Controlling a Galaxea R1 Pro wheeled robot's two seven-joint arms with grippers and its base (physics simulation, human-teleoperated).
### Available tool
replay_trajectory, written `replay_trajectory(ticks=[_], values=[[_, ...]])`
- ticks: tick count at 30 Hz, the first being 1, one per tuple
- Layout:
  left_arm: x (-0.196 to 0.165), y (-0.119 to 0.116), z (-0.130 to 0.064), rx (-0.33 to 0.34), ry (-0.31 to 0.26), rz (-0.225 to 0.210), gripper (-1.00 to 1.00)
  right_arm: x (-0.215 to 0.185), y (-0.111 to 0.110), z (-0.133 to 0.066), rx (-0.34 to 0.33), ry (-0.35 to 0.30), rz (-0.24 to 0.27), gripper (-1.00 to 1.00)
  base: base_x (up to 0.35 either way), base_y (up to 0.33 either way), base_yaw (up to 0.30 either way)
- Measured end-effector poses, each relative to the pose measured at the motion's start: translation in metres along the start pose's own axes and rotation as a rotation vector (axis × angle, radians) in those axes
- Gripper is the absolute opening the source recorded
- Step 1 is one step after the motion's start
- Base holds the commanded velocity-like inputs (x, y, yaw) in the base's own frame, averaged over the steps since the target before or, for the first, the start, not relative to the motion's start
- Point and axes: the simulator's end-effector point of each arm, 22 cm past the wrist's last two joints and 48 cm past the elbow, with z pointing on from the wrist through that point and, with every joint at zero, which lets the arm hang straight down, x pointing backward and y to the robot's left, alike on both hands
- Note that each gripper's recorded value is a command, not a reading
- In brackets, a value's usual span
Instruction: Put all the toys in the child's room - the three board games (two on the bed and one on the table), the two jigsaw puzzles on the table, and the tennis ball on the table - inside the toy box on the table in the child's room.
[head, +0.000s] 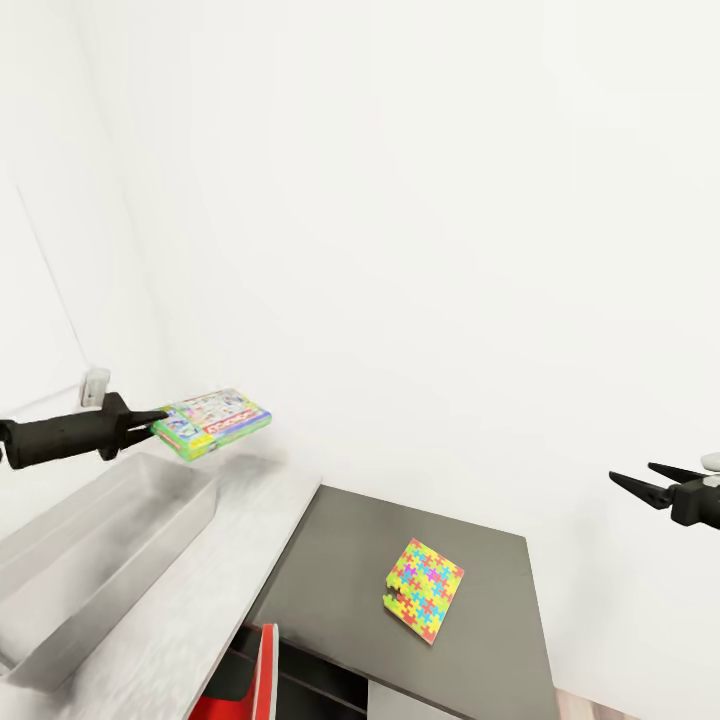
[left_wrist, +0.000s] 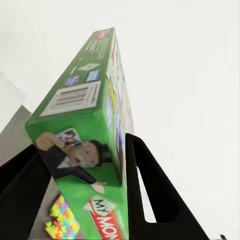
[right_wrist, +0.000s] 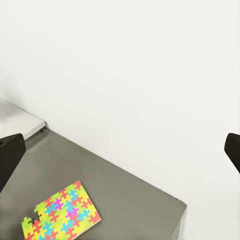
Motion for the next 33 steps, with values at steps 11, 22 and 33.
replay_trajectory(ticks=[11,22,33], values=[[-0.069,0.133,-0.054,-0.207,-0.105,0.074,-1.00,0.000,0.017,0.000,-0.073,-0.002,-0.019,1.00,0.000,0.000,0.000],[-0.076,0.199,-0.063,-0.260,-0.159,0.095,-1.00,0.003,0.016,0.003,-0.075,0.005,-0.022,1.00,0.000,0.000,0.000],[-0.072,0.226,-0.064,-0.306,-0.153,0.078,-1.00,0.009,0.014,0.008,-0.074,0.020,-0.015,1.00,0.000,0.000,0.000]])
